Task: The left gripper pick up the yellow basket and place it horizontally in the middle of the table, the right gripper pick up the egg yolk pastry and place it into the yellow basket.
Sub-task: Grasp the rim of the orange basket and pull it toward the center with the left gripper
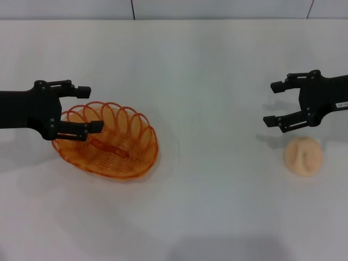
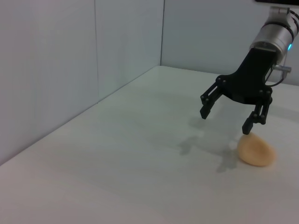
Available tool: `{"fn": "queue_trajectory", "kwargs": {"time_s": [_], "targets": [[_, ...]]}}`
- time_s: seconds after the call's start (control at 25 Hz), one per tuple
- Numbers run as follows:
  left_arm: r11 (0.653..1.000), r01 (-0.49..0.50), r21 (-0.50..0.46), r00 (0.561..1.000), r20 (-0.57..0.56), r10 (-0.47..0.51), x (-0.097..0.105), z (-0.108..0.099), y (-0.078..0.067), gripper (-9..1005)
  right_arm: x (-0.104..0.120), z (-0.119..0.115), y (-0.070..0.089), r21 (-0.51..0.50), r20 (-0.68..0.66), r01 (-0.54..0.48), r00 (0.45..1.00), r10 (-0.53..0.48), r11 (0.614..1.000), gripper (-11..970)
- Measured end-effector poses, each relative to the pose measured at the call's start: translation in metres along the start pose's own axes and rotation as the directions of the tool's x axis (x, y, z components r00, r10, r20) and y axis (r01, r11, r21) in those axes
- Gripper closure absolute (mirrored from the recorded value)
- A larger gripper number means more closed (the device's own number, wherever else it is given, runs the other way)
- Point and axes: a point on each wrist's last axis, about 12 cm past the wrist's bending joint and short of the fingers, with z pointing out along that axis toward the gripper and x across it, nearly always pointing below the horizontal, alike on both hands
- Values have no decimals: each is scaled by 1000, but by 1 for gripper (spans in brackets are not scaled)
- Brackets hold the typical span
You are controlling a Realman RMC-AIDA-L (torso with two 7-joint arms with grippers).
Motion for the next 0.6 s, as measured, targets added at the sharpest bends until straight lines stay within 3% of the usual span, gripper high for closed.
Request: {"fn": "queue_trajectory", "kwargs": {"time_s": [0.6], "targets": [[1000,1,0,1000,-3,-1,1,0,0,126,0,2,1,-2,4,5,1000,-5,1000,89]]}}
